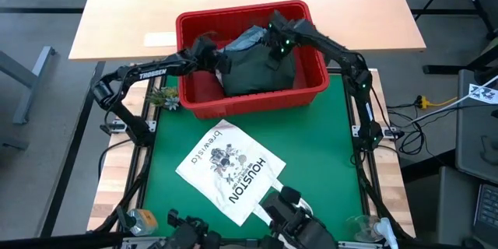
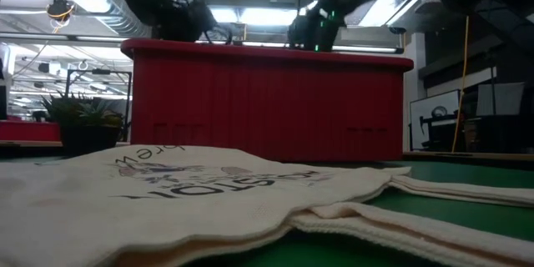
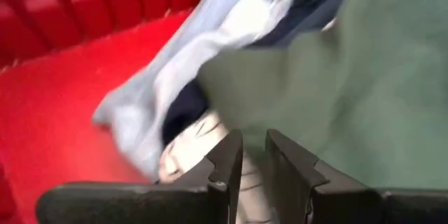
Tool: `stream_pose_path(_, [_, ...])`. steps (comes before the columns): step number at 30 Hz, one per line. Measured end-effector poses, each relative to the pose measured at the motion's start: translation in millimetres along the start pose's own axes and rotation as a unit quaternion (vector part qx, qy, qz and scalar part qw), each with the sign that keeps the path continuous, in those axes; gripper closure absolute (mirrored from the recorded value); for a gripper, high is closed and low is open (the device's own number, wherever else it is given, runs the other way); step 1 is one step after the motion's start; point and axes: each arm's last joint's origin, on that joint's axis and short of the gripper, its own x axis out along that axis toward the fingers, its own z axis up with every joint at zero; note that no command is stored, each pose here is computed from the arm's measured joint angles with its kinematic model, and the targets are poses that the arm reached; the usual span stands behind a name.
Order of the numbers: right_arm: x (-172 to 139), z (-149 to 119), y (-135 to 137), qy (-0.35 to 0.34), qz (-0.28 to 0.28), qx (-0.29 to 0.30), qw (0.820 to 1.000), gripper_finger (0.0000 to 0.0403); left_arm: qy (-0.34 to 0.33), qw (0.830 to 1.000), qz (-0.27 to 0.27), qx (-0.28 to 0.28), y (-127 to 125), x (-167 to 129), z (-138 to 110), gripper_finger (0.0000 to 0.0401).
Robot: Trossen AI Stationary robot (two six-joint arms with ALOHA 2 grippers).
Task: Fold laundry
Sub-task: Put the clothes into the red bin
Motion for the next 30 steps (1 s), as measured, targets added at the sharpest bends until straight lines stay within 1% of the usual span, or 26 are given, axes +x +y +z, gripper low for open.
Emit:
stream_pose_path(6, [-63,19,-5,-0.060,-0.054,-0.043,0.996,0.0324,-0.046,0.998,-0.037,-0.008,-10,-16,29,0.0341])
stream_pose_path(9, [-76,18,-12,-0.096,-0.071,-0.043,0.992,0.0324,-0.050,0.998,-0.040,-0.009,-11,-18,32,0.0341])
stream_pose_path(11, [-76,15,-21,-0.095,-0.071,-0.034,0.992,0.0324,-0.052,0.998,-0.040,-0.008,-12,-18,32,0.0341])
stream_pose_path(14, [-64,10,-39,-0.086,-0.064,-0.017,0.994,0.0324,-0.057,0.998,-0.024,0.017,-11,-16,32,0.0341])
stream_pose_path(16, [-51,8,-52,-0.082,-0.063,0.005,0.995,0.0324,-0.054,0.998,-0.014,0.029,-10,-12,30,0.0341])
stream_pose_path(19, [-32,4,-70,-0.077,-0.058,0.046,0.994,0.0324,-0.040,0.999,-0.008,0.031,-10,1,25,0.0341])
stream_pose_path(21, [-17,1,-80,-0.067,-0.054,0.059,0.995,0.0324,-0.026,0.999,-0.004,0.034,-10,12,19,0.0341])
stream_pose_path(26, [18,-7,-93,-0.032,-0.043,0.082,0.995,0.0324,0.018,0.999,0.013,0.041,-7,42,1,0.0341])
stream_pose_path(30, [27,-8,-94,-0.023,-0.040,0.084,0.995,0.0324,0.031,0.999,0.015,0.041,-4,50,-4,0.0341])
